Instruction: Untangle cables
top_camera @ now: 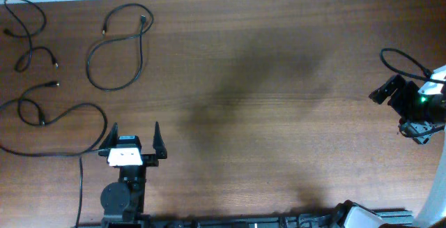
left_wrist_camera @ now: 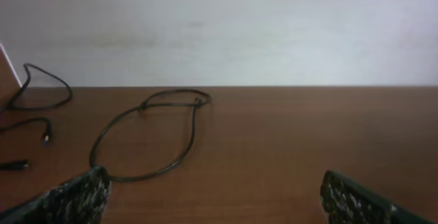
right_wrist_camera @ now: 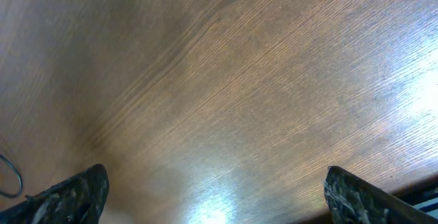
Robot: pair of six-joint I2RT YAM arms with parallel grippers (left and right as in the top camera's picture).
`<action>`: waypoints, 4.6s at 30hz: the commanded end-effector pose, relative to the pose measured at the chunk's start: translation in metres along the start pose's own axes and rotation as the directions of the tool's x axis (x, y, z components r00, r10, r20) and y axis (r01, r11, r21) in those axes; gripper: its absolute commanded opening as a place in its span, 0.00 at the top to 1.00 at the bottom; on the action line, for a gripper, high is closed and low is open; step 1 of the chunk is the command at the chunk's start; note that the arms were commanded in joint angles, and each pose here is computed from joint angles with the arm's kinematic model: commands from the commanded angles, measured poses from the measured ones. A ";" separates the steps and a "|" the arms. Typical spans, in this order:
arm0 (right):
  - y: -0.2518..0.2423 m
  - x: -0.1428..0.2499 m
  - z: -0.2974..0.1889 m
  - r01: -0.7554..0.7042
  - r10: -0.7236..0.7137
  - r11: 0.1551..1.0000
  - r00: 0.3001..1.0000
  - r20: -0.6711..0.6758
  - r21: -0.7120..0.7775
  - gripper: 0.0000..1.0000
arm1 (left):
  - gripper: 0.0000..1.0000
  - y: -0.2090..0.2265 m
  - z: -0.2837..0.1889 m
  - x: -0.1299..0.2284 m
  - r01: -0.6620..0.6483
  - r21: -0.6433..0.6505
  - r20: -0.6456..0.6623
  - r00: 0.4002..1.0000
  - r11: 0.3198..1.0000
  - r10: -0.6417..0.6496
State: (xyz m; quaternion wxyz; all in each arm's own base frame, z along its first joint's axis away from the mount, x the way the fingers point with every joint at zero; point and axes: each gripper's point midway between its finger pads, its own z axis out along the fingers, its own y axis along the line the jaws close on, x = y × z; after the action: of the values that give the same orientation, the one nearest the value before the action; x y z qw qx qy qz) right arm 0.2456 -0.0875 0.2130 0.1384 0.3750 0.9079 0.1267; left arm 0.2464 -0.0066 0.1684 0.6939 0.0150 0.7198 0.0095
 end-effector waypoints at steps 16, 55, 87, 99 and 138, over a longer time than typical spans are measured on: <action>-0.001 -0.004 -0.004 -0.007 0.007 1.000 1.000 0.019 0.005 0.01 | 0.01 -0.012 0.000 0.013 -0.138 0.073 -0.036 0.989 0.988 0.141; -0.001 -0.004 -0.004 -0.007 0.007 1.000 1.000 0.019 0.005 0.01 | 0.01 -0.001 0.000 0.013 0.034 0.006 -0.046 0.998 0.999 -0.034; -0.001 -0.004 -0.004 -0.007 0.007 1.000 1.000 0.019 0.005 0.01 | 0.01 0.036 -0.002 0.014 0.039 -0.146 -0.045 0.998 0.989 -0.046; -0.001 -0.004 -0.004 -0.007 0.007 1.000 1.000 0.019 0.005 0.01 | 0.01 0.036 -0.002 0.014 0.039 -0.146 -0.045 0.998 0.989 -0.046; 0.052 0.040 0.019 0.379 -0.376 0.921 0.926 -0.049 0.093 0.01 | 0.01 0.036 -0.002 0.014 0.039 -0.146 -0.045 0.998 0.989 -0.046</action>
State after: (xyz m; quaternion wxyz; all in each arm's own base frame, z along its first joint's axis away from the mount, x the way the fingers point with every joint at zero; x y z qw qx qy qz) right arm 0.2586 -0.0261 0.2081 0.1230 0.2192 0.9651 0.0734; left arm 0.2445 0.0269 0.1581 0.6775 -0.0418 0.7329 0.0450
